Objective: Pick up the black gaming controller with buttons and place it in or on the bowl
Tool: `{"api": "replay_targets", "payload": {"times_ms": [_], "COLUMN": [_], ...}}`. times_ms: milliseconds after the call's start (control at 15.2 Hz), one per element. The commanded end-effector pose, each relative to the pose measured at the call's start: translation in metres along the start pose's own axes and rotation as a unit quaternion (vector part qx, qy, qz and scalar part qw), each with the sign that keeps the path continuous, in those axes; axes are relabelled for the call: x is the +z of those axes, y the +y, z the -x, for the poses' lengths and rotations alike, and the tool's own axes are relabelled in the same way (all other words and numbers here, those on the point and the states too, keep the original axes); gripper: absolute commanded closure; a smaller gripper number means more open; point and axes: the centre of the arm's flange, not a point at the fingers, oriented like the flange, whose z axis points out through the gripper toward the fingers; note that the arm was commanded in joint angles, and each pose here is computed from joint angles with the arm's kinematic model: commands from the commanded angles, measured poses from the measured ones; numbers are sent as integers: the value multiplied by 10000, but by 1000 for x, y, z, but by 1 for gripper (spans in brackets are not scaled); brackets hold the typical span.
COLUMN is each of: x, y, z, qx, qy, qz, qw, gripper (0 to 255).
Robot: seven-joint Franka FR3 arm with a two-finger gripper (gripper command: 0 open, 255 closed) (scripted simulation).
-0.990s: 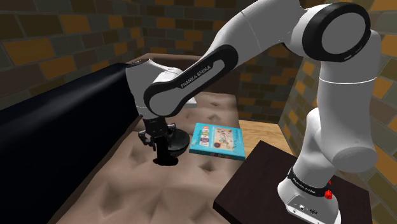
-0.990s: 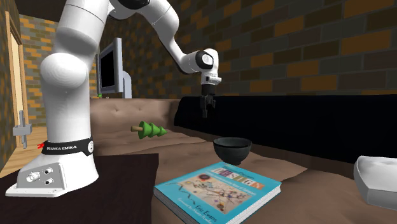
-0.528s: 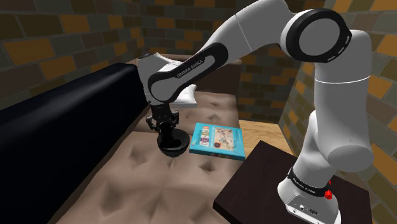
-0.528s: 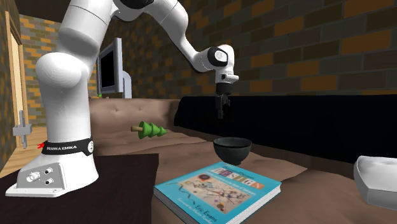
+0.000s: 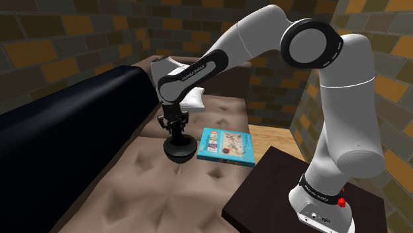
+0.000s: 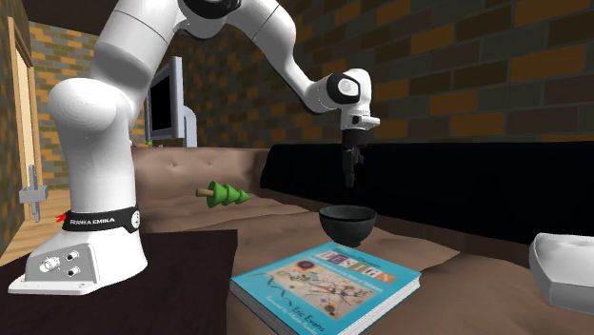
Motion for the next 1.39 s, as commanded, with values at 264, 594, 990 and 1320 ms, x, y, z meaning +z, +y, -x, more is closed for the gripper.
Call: {"api": "replay_targets", "payload": {"times_ms": [264,594,990,1320], "x": [31,50,50,50], "y": [-5,-8,-8,-8], "z": [-1,-1,-1,-1], "qx": [-2,-3,-2,-2], "qy": [2,2,2,2], "qz": [-3,-3,-3,-3], "qw": [10000,10000,10000,10000], "gripper": [255,255,255,0]}}
